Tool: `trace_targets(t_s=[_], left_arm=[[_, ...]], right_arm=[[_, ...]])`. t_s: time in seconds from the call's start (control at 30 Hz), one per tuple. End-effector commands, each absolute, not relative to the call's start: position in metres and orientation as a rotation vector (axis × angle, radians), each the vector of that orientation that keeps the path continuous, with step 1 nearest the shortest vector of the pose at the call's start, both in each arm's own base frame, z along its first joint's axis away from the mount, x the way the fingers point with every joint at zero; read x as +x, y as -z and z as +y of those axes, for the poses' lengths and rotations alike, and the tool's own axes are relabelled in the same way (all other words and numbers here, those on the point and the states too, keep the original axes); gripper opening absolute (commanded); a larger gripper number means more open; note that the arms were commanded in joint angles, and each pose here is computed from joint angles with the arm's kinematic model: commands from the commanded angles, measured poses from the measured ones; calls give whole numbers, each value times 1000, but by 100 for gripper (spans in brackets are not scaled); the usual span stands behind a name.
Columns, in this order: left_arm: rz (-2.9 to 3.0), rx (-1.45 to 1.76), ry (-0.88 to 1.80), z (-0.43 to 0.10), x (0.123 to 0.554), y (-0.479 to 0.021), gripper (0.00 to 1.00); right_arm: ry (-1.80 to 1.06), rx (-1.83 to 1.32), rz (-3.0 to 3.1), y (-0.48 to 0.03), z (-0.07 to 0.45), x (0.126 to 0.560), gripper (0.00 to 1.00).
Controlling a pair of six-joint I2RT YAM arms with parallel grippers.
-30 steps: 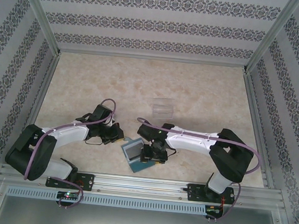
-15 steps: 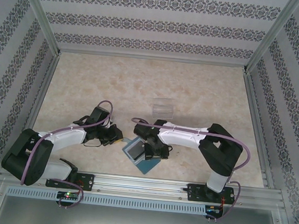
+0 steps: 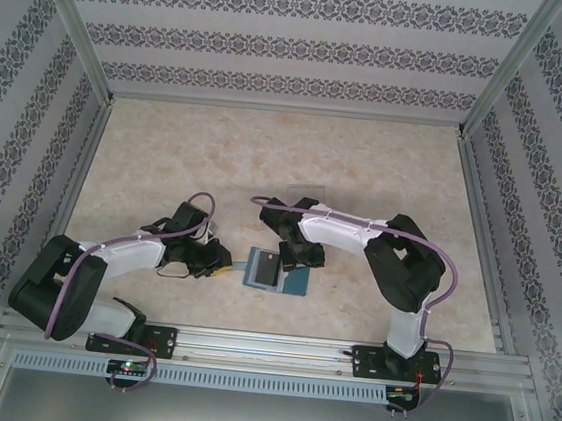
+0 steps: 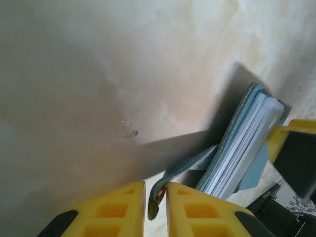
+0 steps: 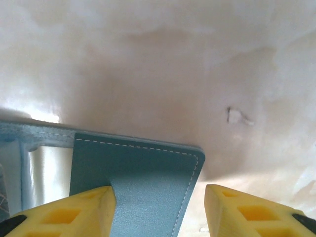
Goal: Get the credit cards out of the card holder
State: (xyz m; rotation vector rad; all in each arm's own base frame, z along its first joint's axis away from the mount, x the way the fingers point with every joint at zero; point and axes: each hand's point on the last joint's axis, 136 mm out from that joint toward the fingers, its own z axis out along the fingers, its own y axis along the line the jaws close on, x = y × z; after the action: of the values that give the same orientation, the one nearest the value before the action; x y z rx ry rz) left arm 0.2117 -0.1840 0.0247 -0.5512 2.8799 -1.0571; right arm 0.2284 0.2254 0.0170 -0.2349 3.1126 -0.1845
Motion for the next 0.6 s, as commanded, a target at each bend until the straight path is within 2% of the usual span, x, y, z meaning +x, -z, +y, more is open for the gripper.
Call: trace_targets(t_s=[0.0, 0.23, 0.57], left_arm=[[2923, -579, 879, -170, 224, -32, 23], [2899, -545, 721, -165, 262, -41, 26], [2901, -311, 852, -191, 272, -45, 28]], right_arm=[[234, -265, 3032, -16, 220, 255, 54], [187, -364, 2952, -25, 224, 278, 58], [9, -241, 3053, 1, 216, 261, 55]])
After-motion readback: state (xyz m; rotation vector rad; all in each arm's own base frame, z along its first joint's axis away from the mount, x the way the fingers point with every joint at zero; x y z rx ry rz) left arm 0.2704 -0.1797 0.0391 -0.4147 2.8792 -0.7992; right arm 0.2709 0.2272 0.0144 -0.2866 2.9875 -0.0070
